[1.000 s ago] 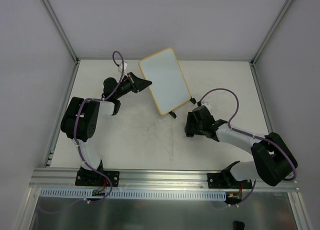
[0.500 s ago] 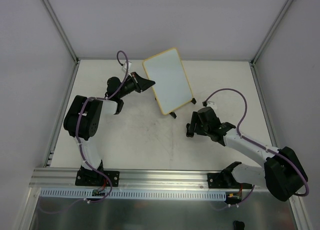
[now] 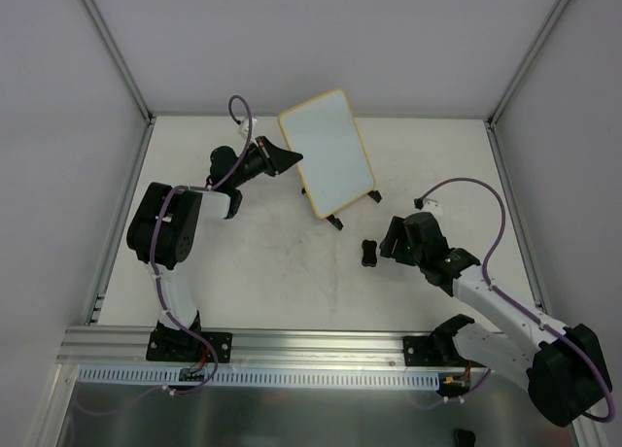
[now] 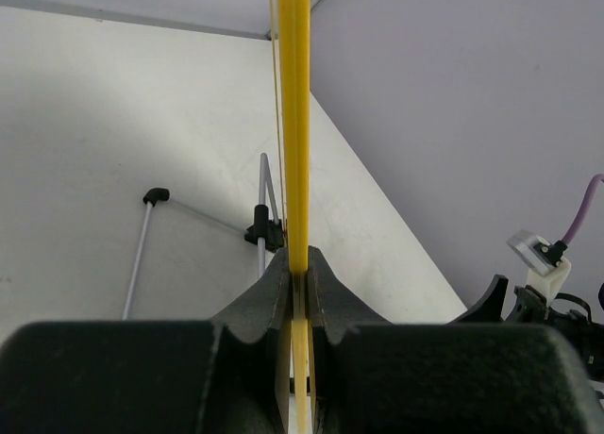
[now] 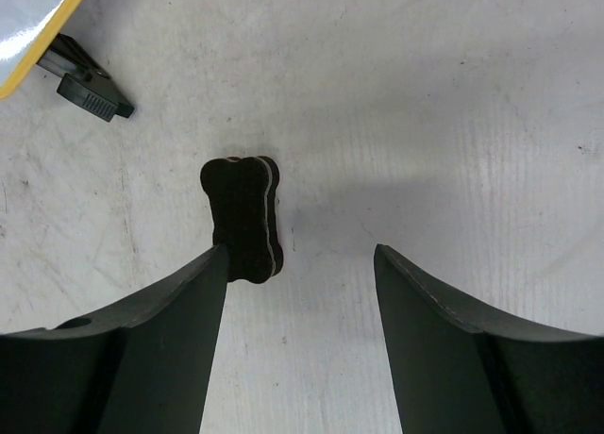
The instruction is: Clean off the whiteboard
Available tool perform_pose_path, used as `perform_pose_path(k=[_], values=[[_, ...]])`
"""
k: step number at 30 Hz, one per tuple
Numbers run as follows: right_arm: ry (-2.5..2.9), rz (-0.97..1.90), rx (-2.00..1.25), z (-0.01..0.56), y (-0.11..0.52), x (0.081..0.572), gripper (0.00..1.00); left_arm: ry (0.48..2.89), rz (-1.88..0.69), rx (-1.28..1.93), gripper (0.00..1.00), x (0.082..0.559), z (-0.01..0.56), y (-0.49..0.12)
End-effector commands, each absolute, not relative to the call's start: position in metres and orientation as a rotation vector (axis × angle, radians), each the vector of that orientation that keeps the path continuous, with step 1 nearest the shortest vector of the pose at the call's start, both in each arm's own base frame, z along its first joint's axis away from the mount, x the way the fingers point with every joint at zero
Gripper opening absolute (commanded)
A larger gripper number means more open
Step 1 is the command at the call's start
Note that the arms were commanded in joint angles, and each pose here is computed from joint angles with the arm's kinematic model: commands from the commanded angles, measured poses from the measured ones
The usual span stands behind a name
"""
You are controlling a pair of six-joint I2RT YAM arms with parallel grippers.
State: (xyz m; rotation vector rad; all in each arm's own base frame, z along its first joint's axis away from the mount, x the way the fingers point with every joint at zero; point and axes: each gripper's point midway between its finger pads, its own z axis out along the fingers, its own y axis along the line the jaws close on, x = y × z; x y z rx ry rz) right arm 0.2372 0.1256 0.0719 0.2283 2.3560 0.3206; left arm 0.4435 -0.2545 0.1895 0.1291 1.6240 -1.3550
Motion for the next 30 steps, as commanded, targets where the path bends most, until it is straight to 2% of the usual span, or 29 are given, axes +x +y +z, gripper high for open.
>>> perform_pose_path(k=[1, 30], values=[[2.339, 0.341, 0.227, 0.077, 0.123, 0.236, 0.66, 1.1, -1.285, 0.362, 0.0, 0.425, 0.3, -0.255], [2.327, 0.375, 0.233, 0.082, 0.123, 0.237, 0.65, 1.177, -1.233, 0.415, 0.0, 0.406, 0.255, -0.266]])
